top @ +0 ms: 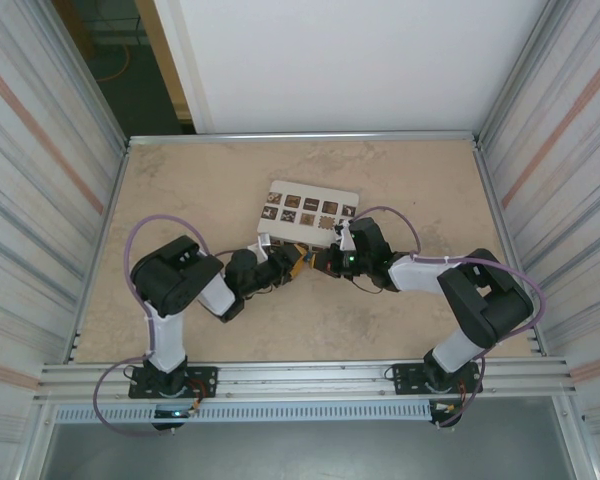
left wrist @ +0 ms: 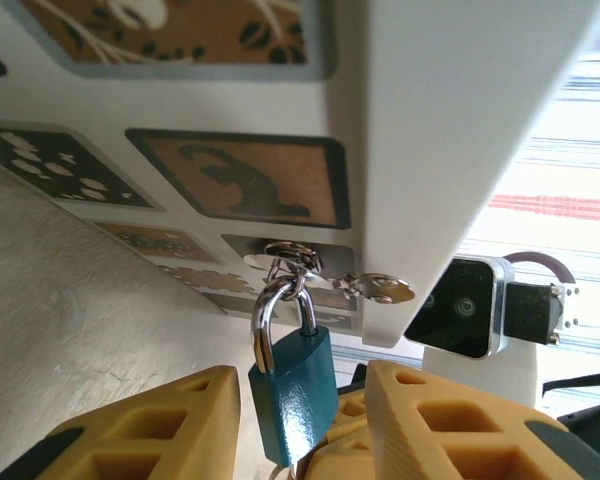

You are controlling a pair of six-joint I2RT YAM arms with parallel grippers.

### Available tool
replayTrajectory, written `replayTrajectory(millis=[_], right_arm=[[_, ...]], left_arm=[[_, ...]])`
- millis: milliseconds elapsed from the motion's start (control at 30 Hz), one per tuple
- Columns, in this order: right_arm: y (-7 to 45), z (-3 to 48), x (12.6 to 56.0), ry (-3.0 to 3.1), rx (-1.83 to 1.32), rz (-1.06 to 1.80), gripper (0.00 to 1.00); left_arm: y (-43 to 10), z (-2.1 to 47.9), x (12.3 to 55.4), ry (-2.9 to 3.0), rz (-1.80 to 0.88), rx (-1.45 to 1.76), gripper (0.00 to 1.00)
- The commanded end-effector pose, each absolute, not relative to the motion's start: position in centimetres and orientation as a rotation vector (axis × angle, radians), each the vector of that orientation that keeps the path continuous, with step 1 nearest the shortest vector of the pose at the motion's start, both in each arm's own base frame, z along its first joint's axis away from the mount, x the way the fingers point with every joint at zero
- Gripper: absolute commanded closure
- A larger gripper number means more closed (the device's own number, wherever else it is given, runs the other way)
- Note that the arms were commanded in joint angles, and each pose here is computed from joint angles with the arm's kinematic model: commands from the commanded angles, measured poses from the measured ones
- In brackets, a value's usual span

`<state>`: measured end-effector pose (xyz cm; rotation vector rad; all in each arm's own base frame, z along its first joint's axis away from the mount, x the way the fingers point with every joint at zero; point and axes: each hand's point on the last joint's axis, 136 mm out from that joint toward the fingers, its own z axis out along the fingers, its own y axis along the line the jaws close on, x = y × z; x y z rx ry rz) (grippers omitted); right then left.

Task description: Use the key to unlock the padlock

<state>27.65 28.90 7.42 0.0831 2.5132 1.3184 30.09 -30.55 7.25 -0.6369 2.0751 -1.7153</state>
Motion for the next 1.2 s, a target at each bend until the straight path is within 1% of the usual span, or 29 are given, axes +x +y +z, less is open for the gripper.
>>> replayTrajectory(millis=[0,300,700,767,867,1167], right_arm=[[29.8,8.1,27.5,2.494,0.073,1.380,1.00],[30.0,8.4,27.5,2.482,0.091,1.408,1.00],[29.6,8.7,27.2,2.470,0.101,1.417,1.00],[29.4,9.0,27.2,2.460,0.098,1.414,0.99],[29.0,9.1,27.2,2.453,0.097,1.399,0.93],[27.3,10.7,26.8,2.421,-0.001,1.328,0.66]], left_arm=[[-31.4,8.0,30.5,2.044,-1.751,-0.621,0.63],[-31.8,7.9,30.7,2.045,-1.757,-0.618,0.71],[-31.6,8.1,30.6,2.040,-1.753,-0.620,0.87],[-31.6,8.4,30.5,2.033,-1.757,-0.616,0.89],[-31.4,8.6,30.5,2.026,-1.759,-0.625,0.92],[-31.3,8.4,30.2,2.052,-1.783,-0.718,1.00]])
